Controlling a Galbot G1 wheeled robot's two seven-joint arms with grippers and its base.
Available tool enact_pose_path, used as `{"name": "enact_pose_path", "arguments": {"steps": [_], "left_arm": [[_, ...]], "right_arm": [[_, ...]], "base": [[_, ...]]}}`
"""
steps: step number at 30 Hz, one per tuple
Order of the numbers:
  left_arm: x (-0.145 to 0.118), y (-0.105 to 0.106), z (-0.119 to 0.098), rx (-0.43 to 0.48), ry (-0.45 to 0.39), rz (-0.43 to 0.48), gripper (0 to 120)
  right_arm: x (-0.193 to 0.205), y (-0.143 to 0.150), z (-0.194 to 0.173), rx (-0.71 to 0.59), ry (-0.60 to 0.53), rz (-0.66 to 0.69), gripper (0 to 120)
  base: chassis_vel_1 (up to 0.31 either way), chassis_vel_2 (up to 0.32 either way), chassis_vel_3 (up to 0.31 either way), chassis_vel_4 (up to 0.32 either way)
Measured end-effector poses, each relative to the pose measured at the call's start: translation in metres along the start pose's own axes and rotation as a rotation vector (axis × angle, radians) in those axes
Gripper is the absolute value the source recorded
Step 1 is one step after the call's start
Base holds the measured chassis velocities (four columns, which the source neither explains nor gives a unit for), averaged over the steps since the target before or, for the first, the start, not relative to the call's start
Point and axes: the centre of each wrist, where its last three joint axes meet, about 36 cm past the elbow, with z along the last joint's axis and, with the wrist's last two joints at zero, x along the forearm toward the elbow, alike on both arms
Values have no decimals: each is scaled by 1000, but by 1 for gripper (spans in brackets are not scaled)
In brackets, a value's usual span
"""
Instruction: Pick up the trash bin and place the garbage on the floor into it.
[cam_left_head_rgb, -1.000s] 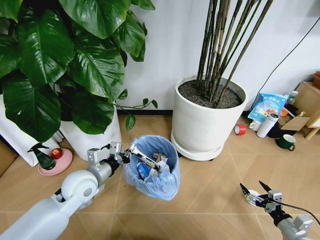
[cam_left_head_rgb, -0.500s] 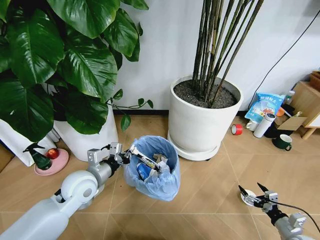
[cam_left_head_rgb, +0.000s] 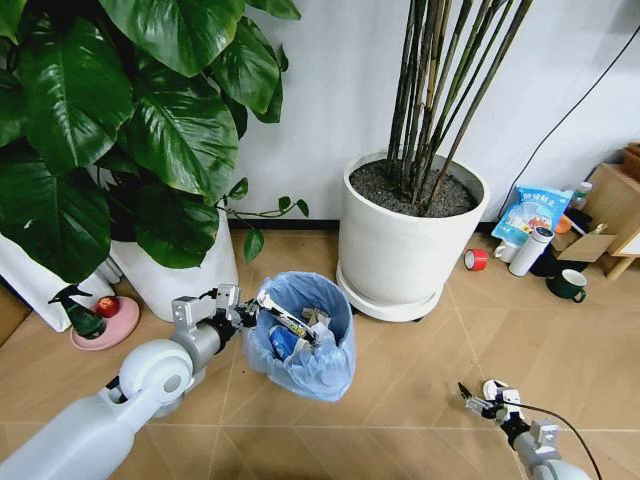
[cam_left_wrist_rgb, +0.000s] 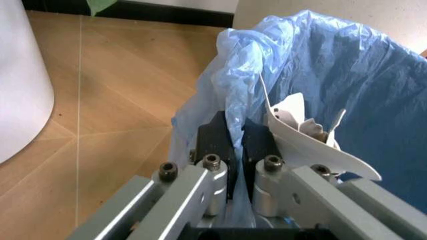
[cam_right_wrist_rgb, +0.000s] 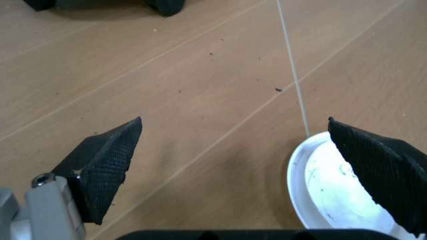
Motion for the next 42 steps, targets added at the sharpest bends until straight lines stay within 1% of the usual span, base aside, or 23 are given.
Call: {"name": "enact_pose_path", "arguments": {"steps": [7,14,27,30,31,35,36,40,41,42], "left_arm": [[-4,2,-1,5,-3,-4,0],[-6,3,-2,9,-3,-5,0],[-9,3,-1,14,-3,-5,0],[-9,3,-2,15,-4,-7,0],[-9,3,-2,15,-4,-7,0],[-10,3,-2,18,-5,-7,0],[-10,3,-2,18,-5,-7,0],[-10,3,-2,21,-5,-9,0],[-10,3,-2,21,-5,-9,0],[-10,3,-3,21,-6,-9,0]], "right_arm": [[-5,0,-1,-33,26,29,100],[-10,5,7,-64,61,52,100],[-20,1,5,-66,81,66,100],[-25,2,6,-66,93,68,94],[-25,2,6,-66,93,68,94],[-27,3,10,-58,135,68,75],[-27,3,10,-58,135,68,75],[-28,1,11,-51,151,75,57],[-28,1,11,-51,151,75,57],[-28,0,11,-48,154,75,52]], "base": [[0,0,0,0],[0,0,0,0],[0,0,0,0],[0,0,0,0],[0,0,0,0],[0,0,0,0],[0,0,0,0],[0,0,0,0],[0,0,0,0],[0,0,0,0]]}}
